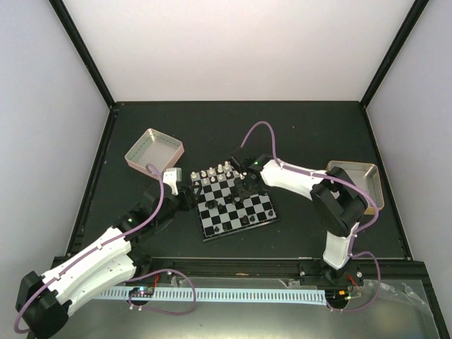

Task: Set up the chess pieces on the board
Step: Pick up the chess piece from the chessboard, then place the chess piece on the chessboard.

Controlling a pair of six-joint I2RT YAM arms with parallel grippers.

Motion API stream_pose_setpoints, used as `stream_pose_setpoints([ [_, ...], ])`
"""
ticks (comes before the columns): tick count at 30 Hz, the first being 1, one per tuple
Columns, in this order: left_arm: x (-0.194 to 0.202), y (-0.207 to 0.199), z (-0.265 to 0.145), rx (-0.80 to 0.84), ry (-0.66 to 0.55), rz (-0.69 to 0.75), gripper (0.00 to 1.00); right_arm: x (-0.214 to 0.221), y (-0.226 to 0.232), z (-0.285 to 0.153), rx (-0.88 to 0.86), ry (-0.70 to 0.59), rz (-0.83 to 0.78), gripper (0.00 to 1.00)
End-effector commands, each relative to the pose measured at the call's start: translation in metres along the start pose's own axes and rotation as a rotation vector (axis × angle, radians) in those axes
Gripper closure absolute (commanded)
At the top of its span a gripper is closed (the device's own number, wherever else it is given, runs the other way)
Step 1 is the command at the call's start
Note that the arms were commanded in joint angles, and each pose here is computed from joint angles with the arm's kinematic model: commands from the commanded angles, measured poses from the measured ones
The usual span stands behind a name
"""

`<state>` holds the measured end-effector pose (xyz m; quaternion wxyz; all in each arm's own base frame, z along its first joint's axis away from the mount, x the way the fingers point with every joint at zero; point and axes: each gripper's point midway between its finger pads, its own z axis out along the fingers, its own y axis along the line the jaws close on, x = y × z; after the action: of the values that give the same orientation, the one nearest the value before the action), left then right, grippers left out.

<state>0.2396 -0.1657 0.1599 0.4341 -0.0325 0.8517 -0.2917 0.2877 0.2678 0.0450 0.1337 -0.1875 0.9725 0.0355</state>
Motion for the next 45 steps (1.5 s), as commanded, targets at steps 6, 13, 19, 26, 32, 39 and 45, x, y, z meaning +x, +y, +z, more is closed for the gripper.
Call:
stream_pose_setpoints([
  [6, -0.004, 0.002, 0.0, -0.013, -0.013, -0.019, 0.41, 0.005, -0.023, -0.039, 0.038, -0.103, 0.051, 0.97],
  [13, -0.003, 0.002, 0.002, -0.013, -0.013, -0.02, 0.41, 0.037, -0.041, -0.04, 0.059, -0.061, 0.078, 0.97],
  [19, -0.001, 0.003, 0.003, -0.012, -0.004, -0.02, 0.41, 0.06, -0.045, -0.028, 0.052, -0.007, 0.085, 0.97],
  [26, 0.0, 0.004, 0.003, -0.016, -0.002, -0.019, 0.41, 0.073, -0.046, -0.023, 0.045, 0.029, 0.091, 0.97],
  [32, 0.002, 0.005, 0.004, -0.014, -0.001, -0.024, 0.41, 0.077, -0.049, -0.021, 0.059, 0.035, 0.089, 0.97],
  [39, 0.002, 0.004, 0.004, -0.011, -0.003, -0.021, 0.41, 0.076, -0.054, -0.019, 0.092, 0.04, 0.087, 0.93],
  [45, 0.002, 0.005, 0.004, -0.012, -0.002, -0.022, 0.41, 0.067, -0.051, -0.027, 0.08, 0.008, 0.09, 0.83],
])
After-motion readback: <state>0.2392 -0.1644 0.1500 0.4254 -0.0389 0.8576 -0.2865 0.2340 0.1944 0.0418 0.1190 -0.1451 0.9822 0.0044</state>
